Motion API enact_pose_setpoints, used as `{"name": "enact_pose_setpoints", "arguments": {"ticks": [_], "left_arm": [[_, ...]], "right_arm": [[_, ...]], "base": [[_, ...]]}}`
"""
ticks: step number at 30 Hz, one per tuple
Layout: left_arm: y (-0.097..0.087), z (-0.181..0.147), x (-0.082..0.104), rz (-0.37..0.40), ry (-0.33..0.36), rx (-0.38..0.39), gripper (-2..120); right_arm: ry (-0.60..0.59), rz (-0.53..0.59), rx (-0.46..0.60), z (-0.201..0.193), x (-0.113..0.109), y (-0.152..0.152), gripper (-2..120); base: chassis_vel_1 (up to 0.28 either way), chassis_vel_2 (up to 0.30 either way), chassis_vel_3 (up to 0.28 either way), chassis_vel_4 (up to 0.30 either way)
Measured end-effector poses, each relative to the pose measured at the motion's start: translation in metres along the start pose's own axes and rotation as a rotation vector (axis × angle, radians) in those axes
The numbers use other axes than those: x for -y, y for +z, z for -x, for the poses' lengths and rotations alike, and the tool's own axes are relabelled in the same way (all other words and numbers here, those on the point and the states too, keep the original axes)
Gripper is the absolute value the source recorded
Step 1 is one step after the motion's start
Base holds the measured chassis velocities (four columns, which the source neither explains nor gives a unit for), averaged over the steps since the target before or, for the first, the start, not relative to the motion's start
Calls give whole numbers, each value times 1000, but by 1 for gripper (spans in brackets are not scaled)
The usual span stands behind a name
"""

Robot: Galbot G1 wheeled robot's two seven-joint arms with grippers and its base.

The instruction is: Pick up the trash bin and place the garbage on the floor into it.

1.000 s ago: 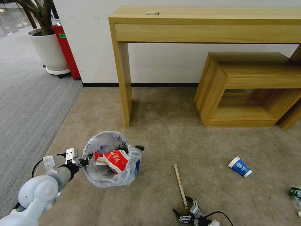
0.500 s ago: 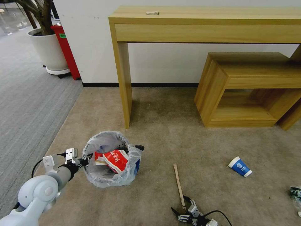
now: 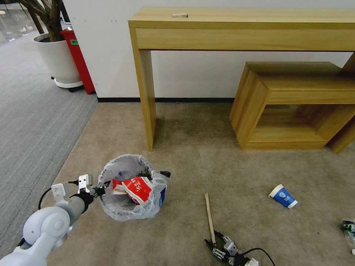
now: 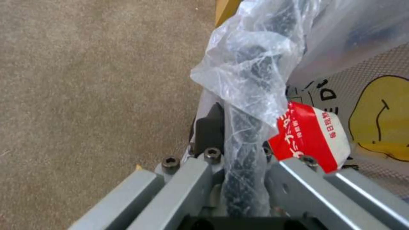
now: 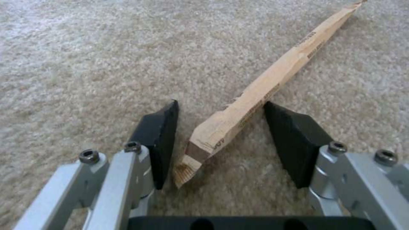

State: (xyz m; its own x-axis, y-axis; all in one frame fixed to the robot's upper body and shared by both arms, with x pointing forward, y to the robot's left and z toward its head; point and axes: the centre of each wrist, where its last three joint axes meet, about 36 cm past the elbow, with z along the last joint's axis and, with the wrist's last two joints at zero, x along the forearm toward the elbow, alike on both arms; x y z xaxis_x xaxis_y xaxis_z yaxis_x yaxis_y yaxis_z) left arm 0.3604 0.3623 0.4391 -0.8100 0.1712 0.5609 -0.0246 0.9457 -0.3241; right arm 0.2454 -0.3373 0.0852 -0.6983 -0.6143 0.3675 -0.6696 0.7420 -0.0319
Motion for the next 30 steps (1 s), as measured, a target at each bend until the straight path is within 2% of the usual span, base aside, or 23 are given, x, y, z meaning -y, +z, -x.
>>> {"name": "enact_pose_setpoints", "arguments": {"ticks": [20, 24, 30], "left_arm": [[2, -2, 6, -1, 13, 4, 0], [2, -1, 7, 0, 15, 2, 0], [1, -2, 6, 3, 14, 2, 0]], "right_arm": [[19, -8, 5, -4, 2, 0, 52], [29, -9, 8, -4, 3, -1, 50], [35, -10, 8, -5, 4, -1, 34]], "base": [[0, 0, 0, 0], [0, 0, 0, 0], [0, 0, 0, 0]]}}
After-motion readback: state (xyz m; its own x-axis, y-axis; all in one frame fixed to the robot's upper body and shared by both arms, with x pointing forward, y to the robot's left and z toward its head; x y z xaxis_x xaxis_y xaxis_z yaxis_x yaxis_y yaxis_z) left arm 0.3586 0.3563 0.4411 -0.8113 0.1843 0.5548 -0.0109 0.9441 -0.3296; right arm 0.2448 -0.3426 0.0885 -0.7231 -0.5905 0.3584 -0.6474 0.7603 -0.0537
